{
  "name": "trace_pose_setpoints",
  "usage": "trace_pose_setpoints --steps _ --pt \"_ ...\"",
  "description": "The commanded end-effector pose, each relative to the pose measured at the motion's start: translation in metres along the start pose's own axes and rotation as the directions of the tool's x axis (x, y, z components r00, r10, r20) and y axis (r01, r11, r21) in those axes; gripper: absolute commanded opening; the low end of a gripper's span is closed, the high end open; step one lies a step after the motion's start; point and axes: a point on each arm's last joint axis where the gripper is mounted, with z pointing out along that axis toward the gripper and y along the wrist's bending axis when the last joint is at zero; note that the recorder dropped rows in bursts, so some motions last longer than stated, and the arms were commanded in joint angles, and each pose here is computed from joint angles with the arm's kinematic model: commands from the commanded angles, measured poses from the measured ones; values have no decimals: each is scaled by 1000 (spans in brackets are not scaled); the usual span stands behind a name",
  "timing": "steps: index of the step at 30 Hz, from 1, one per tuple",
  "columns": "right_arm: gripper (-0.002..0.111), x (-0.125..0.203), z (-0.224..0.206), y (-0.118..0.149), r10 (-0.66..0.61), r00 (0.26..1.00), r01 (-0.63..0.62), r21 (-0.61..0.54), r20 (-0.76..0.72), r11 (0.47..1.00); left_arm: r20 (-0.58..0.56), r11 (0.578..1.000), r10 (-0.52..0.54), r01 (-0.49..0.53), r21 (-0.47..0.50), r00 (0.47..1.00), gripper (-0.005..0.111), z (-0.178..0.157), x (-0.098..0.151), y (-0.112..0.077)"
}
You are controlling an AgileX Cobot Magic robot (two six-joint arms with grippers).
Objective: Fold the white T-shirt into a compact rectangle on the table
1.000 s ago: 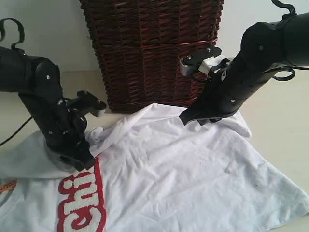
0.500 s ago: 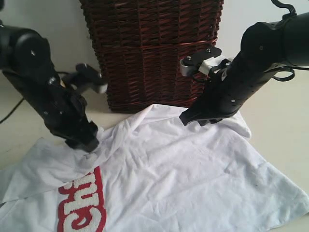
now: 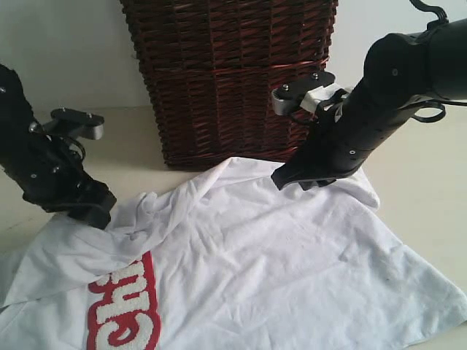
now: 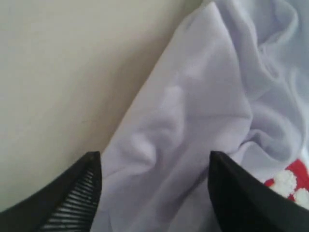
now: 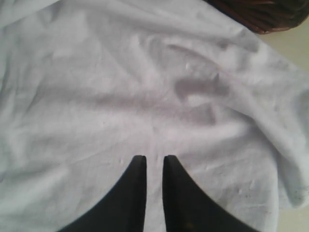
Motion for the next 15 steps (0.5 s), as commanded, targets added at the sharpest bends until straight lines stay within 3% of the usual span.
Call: trace_pose_setpoints --steps 1,3,8,15 --pt "15 1 -1 -2 -3 1000 3 2 -1 1000 -77 999 -25 27 34 997 59 27 5 1" --pt "15 1 -1 -2 -3 1000 3 2 -1 1000 -84 999 -17 20 29 996 49 29 5 2" --pt "15 1 -1 -2 -3 1000 3 2 1 1000 -105 997 -19 27 68 994 2 19 8 -3" --pt "15 1 -1 -2 -3 1000 3 2 1 1000 -121 987 15 4 158 993 0 -8 13 -15"
